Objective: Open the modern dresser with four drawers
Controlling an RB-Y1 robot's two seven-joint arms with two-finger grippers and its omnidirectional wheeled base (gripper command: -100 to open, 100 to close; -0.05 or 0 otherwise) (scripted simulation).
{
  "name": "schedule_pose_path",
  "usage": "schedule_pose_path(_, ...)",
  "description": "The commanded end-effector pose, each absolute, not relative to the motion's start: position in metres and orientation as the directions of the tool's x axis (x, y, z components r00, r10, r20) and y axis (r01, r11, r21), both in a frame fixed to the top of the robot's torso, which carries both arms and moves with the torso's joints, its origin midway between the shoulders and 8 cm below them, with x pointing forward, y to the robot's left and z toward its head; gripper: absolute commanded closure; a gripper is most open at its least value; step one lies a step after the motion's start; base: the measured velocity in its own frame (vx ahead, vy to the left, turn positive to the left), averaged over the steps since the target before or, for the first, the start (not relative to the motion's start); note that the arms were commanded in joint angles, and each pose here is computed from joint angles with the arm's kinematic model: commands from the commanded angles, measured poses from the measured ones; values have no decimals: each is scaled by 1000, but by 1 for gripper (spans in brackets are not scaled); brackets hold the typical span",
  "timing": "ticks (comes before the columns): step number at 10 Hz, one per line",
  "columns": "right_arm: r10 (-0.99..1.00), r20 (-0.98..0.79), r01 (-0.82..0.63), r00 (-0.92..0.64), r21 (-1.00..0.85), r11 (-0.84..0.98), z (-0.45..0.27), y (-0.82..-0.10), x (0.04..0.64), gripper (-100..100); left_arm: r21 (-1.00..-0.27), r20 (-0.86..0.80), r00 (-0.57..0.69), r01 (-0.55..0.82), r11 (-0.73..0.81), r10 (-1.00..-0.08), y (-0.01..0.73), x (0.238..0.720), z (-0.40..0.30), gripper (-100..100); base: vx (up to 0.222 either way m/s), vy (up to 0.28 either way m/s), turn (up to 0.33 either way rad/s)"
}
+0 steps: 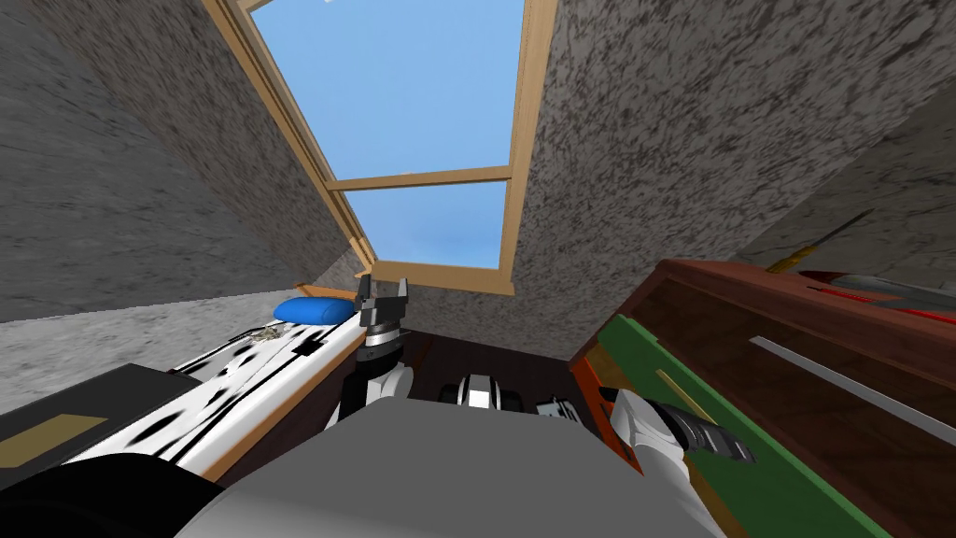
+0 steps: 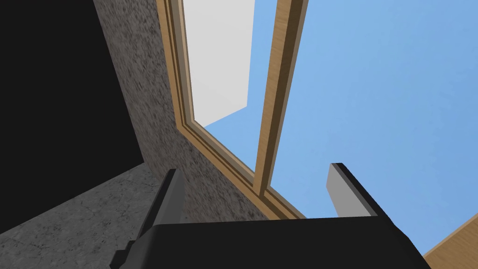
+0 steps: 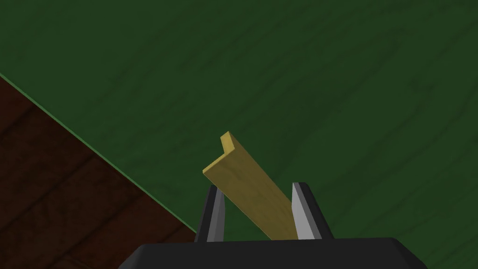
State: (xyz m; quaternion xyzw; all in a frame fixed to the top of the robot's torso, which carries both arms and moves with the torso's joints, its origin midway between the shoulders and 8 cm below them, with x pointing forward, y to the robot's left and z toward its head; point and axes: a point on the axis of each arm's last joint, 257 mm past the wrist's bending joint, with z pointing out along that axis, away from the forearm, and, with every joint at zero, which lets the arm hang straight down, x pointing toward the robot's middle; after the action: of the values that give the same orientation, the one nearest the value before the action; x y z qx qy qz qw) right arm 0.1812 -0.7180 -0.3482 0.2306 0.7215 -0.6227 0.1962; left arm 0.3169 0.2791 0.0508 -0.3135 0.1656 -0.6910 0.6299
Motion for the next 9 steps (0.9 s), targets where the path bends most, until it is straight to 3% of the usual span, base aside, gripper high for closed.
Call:
schedule_pose_path(1,91,-574,581,-814,-806,114,-345,-717,185,100,-624,225,-10,767,-152,-974,279,317,51,0,11,205,6)
schedule_pose_path(4,95,-574,582,-813,-805,119,-348,-711,188,100,-624,225,-10,767,-152,-974,279,317,51,0,-2,152,13)
schedule_pose_path(5,90,-569,576,-818,-807,129,-341,-720,197,-100,-624,225,-10,767,-152,-974,279,317,51,0,-10,115,-54)
schedule_pose_path(9,81,-568,573,-819,-807,142,-322,-735,215,-100,-624,224,-10,767,-151,-974,279,317,51,0,-20,30,-37)
